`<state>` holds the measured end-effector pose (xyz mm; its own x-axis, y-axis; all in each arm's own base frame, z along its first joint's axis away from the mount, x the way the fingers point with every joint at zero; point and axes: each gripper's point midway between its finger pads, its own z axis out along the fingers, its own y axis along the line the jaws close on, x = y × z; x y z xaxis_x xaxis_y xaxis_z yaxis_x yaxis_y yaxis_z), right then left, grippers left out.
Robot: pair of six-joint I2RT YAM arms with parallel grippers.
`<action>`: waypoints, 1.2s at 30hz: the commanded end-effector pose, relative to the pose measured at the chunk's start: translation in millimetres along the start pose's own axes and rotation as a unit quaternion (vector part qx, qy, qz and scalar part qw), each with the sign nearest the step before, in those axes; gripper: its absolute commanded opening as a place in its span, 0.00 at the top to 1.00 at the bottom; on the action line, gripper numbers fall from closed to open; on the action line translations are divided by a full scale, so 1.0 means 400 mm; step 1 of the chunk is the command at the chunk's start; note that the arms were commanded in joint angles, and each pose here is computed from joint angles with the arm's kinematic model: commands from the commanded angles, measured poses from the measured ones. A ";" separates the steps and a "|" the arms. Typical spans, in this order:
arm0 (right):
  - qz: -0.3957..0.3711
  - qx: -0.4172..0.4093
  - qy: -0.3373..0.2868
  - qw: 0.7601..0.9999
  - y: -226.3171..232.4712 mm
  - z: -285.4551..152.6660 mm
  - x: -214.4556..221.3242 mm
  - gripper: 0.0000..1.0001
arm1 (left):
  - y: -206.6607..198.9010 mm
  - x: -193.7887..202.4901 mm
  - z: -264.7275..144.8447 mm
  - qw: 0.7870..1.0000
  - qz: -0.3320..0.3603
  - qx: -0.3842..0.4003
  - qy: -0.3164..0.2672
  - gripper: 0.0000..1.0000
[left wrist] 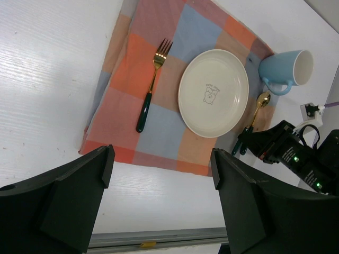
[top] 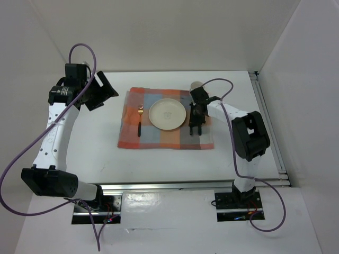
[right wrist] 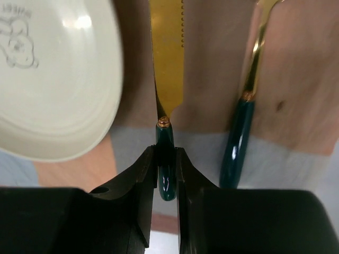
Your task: Set the dinner table for one person
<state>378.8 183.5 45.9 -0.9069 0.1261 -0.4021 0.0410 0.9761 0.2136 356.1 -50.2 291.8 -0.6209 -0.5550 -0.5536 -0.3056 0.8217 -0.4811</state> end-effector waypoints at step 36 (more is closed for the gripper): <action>0.100 0.058 -0.181 0.977 -0.164 -0.366 -0.058 0.00 | -0.031 -0.023 -0.006 1.000 0.019 0.023 -0.010 0.10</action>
<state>346.6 114.3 167.7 -0.7161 0.3032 -0.6287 0.1669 0.9490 0.2675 359.5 -52.1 284.5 -0.6380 -0.5527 -0.5361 -0.3102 0.8217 -0.4781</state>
